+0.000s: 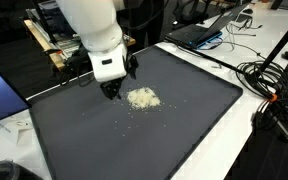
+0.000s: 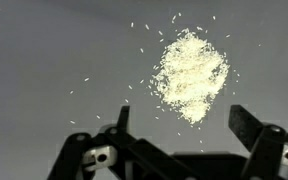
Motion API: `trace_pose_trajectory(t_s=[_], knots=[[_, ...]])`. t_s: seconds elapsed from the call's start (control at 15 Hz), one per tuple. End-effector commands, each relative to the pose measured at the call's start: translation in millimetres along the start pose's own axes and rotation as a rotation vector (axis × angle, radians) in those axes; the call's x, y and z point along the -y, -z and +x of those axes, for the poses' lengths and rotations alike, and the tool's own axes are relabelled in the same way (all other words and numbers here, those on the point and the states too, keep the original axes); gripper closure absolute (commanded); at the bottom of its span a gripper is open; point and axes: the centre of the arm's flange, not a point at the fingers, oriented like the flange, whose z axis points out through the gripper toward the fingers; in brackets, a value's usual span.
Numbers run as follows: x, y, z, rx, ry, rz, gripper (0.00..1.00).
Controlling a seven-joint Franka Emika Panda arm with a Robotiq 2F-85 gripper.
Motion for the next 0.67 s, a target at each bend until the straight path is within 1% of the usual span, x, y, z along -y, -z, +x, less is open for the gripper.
trace_pose_trajectory(t_s=[0.0,0.27,0.6], knots=[[-4,10,45,0.076,0.053,-0.043,0.0],[16,14,75,0.129,0.048,-0.084,0.0],[52,10,107,0.211,0.001,-0.115,0.0]])
